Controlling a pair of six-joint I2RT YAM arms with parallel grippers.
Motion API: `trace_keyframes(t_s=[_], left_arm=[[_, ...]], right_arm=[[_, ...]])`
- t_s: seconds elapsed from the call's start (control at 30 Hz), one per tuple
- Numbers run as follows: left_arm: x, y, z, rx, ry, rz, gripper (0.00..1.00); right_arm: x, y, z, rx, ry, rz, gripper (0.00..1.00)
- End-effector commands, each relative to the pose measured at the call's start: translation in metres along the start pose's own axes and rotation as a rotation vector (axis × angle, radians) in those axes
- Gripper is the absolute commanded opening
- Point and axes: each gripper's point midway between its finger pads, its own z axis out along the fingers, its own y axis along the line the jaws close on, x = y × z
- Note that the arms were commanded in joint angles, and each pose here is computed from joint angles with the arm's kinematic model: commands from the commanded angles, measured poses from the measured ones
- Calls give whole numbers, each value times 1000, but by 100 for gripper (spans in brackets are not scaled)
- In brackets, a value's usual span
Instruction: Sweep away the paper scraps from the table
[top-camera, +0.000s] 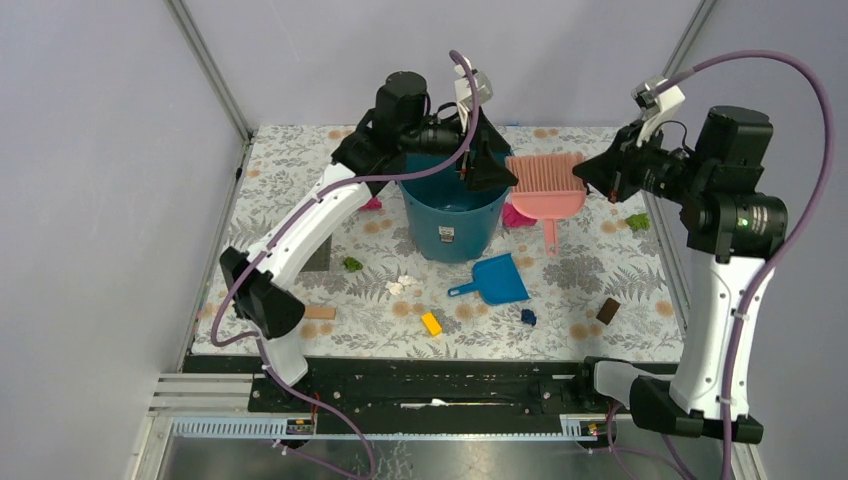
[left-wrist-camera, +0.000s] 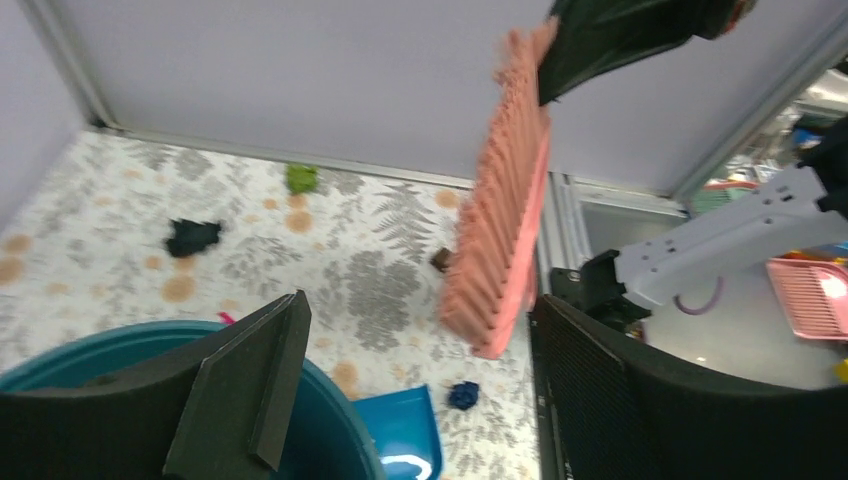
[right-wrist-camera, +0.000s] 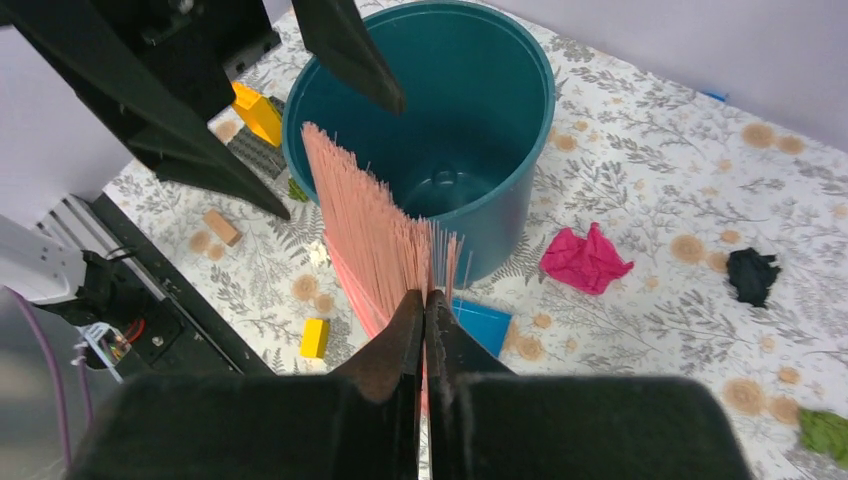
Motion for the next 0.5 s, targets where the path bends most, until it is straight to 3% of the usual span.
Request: trace_keyframes(t_s=[0.0,0.13,0.47], left_arm=[[-12,-31,3,168,-19,-78,85],[-11,-36,6,222,-23,-97,74],[-4,-23,20,246,-32,-151,59]], right_arm=[[-24,2,7,-53,-66,16,0],[-29,-4,14,-50,-78,34,0],[-40,-13,25,-64,-103,62,0]])
